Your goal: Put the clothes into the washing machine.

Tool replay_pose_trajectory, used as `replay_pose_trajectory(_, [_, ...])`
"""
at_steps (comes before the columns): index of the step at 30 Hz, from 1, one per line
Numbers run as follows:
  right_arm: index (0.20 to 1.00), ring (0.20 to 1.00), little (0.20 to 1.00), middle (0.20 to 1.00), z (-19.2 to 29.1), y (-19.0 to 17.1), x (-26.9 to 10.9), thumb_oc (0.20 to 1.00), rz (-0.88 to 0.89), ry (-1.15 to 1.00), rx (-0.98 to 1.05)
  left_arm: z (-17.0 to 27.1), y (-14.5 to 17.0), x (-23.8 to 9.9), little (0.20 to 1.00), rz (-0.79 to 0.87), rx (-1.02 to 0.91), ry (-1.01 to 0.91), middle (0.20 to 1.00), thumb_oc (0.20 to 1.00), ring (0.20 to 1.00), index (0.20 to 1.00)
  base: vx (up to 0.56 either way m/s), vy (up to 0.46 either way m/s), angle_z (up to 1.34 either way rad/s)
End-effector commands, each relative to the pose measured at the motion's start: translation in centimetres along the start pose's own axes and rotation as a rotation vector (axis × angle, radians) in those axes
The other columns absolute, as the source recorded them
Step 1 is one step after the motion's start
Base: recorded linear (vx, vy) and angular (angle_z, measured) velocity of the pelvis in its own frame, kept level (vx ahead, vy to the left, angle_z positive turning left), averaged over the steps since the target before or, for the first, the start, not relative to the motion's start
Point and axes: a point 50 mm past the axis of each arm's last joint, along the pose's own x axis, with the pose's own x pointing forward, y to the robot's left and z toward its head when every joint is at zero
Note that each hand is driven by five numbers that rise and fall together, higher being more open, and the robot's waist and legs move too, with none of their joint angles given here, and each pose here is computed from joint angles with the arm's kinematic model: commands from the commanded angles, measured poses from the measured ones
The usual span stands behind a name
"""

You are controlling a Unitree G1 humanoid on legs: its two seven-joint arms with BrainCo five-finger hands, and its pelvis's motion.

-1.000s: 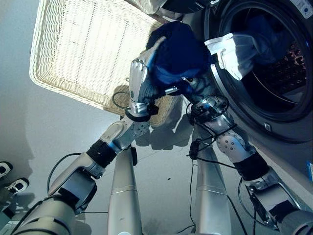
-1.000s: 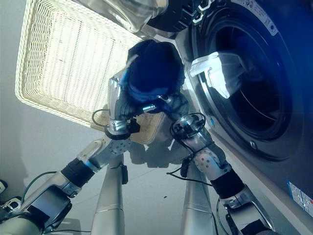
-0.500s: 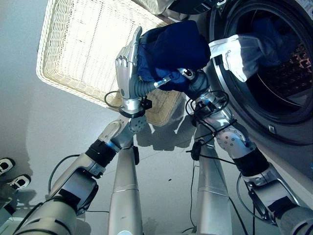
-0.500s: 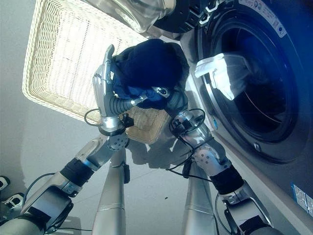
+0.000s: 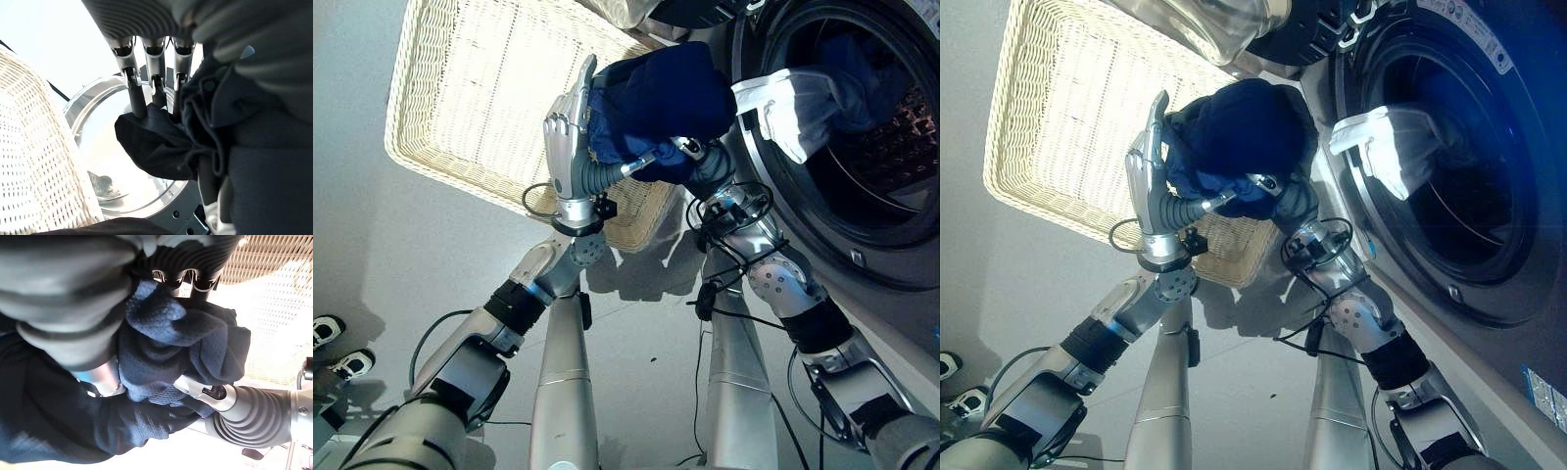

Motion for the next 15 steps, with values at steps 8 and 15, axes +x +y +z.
replay_pose_trajectory(8, [0.2,0.2,0.2,0.2,5.6,-0.4,-2.4,0.2,-0.052,-0.393,0.028,-5.3,5.0,1.7,1.0,0.256,0.196,0.205,1.0,1.0,1.0,1.0,0.0,0.0,0.0])
replay_pose_trajectory(15, [0.2,0.2,0.2,0.2,6.1,-0.4,-2.8,0.2,-0.05,-0.433,-0.002,-5.6,5.1,1.3,1.0,0.241,0.206,0.227,1.0,1.0,1.0,1.0,0.0,0.0,0.0])
